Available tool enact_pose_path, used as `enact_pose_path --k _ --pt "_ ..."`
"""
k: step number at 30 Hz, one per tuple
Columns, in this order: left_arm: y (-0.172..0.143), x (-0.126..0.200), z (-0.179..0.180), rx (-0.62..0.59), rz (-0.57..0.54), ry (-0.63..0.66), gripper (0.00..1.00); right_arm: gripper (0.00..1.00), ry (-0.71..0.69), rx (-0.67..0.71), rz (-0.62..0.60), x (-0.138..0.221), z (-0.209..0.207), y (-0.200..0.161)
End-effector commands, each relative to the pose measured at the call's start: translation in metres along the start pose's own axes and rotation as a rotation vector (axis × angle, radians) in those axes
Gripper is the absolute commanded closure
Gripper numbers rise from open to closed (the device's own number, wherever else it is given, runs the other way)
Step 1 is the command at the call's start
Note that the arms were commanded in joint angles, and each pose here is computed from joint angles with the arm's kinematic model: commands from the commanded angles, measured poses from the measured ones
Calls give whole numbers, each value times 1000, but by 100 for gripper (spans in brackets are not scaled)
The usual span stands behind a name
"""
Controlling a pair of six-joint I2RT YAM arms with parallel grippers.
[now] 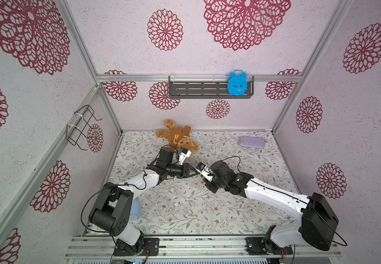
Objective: Close the usb drive cover
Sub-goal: Close the cover of the USB drive.
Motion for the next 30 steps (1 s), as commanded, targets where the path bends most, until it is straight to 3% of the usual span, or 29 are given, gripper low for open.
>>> enact_pose_path --k 1,30 --pt "2 -4 -3 -23 12 -10 91 78 -51 -13 -67 10 -6 16" --pt "5 -7 0 -6 -5 3 90 78 -74 -13 -158 19 -3 27"
Point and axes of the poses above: each gripper's point midway between its finger pads, its own x axis back along the fingers, its own z axis along the line the jaws close on, y = z × x, the point moved 9 cm from there along x, back along the fingers, and after that the axes turned 9 degrees about x, right-handed, at the moved point
